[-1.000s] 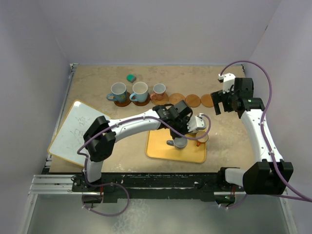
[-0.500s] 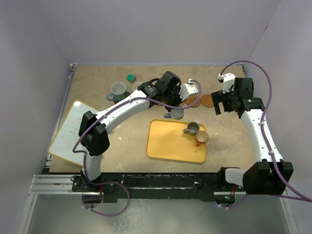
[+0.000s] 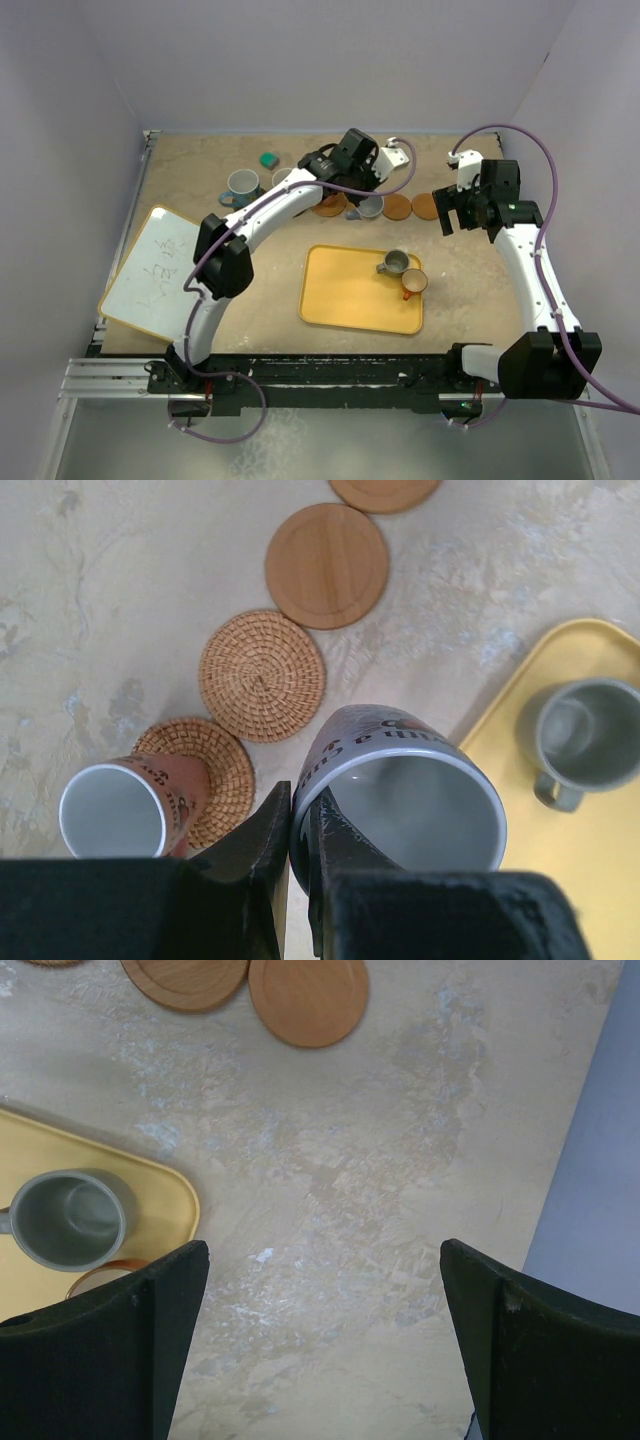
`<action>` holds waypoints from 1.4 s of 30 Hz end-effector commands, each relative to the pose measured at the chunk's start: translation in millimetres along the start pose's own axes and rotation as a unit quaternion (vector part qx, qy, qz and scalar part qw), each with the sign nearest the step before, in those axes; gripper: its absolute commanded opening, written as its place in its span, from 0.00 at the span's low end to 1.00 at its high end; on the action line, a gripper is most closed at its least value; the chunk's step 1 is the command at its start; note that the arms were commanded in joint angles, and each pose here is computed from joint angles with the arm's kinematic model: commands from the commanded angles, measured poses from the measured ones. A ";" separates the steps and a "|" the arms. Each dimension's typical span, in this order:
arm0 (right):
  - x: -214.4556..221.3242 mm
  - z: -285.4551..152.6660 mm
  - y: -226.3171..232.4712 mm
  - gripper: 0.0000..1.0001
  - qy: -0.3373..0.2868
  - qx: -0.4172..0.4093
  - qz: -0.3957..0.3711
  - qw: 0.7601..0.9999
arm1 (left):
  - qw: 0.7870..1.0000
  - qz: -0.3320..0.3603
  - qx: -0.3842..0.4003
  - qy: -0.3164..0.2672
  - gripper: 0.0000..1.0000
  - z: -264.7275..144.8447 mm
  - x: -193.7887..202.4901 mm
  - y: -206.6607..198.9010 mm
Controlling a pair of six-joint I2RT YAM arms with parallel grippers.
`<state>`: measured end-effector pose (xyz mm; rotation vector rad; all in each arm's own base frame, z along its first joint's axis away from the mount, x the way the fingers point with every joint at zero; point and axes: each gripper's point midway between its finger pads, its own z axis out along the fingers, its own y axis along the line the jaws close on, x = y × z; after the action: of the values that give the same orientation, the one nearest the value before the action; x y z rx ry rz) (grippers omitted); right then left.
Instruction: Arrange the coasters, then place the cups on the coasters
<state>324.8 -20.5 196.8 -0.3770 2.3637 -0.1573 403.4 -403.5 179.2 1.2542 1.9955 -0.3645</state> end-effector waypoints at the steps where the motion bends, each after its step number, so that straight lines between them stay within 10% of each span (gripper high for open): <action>1: -7.6 -5.5 -6.4 1.00 -0.019 0.014 -0.002 1.000 | 0.997 -0.032 -0.047 -0.059 0.03 -6.8 -39.6 33.6; 16: -7.2 -4.7 -5.9 1.00 -0.018 0.012 -0.002 1.000 | 0.989 -0.113 -0.072 -0.062 0.03 44.4 -14.9 95.8; 42: -5.6 -2.9 -7.3 1.00 -0.013 0.016 -0.004 1.000 | 0.989 -0.126 -0.042 -0.063 0.03 73.4 -5.5 89.4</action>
<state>324.8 -20.8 196.8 -0.3806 2.3633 -0.1603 503.2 -389.0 106.2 0.9399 2.1595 -0.4001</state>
